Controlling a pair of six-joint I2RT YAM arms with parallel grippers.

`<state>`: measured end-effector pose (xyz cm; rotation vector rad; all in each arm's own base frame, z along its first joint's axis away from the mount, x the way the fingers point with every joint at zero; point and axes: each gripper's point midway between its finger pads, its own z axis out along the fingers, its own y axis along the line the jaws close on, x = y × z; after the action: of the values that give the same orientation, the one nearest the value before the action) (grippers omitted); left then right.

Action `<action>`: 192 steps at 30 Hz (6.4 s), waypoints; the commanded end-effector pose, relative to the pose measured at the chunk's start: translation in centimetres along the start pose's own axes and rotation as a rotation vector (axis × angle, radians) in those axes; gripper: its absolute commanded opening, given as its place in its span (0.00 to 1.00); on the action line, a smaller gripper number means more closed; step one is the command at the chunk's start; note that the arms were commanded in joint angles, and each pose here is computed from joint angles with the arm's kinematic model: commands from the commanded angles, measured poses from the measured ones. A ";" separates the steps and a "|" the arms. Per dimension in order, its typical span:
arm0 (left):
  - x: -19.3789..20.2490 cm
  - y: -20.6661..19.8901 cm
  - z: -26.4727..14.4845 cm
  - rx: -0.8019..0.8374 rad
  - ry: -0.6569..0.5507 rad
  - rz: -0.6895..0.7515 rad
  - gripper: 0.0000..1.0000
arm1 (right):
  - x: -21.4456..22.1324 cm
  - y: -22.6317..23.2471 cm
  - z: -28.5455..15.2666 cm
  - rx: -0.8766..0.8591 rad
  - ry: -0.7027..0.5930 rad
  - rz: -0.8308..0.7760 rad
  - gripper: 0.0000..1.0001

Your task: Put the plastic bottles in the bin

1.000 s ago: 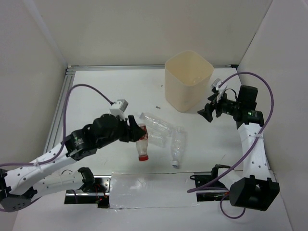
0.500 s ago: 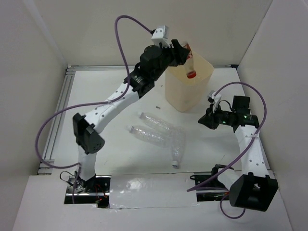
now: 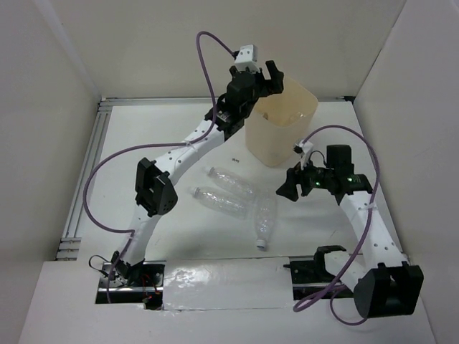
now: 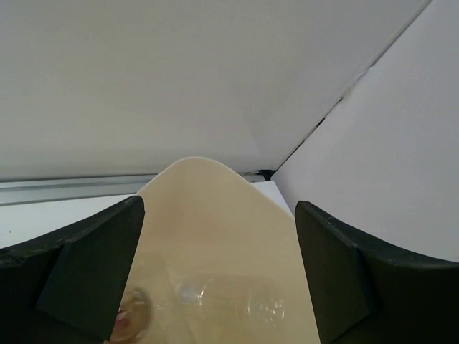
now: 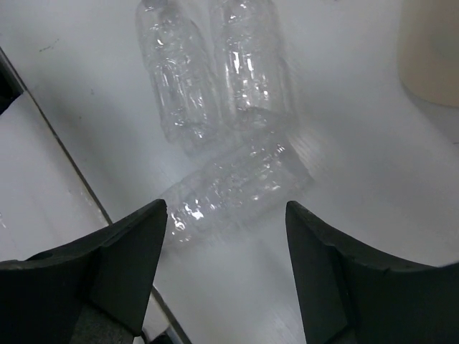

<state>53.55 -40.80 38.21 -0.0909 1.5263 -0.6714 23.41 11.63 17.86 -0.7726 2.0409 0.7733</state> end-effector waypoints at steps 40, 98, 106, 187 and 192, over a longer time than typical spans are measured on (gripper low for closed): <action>14.7 16.5 -44.4 -0.344 0.614 -0.238 0.97 | 7.0 1.0 10.7 -0.690 0.144 -1.981 0.99; 25.9 17.3 -31.3 -0.551 0.662 -0.504 0.91 | -26.0 -6.9 1.3 -0.083 -0.361 -0.536 1.00; 27.7 17.9 -31.8 -0.594 0.706 -0.468 0.67 | -22.5 -3.3 1.2 -0.149 -0.333 -0.634 1.00; -7.8 10.2 -21.6 -0.087 -0.013 -0.055 0.89 | -7.4 0.5 13.1 -0.117 0.012 -0.514 0.99; -1.6 16.8 -30.6 -0.220 0.130 -0.097 0.92 | -7.0 0.7 18.1 -0.008 0.068 -0.497 0.98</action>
<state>33.49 -17.16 35.00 -0.2464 1.6008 -0.6313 31.58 25.25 13.89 -1.3734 1.7865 0.6004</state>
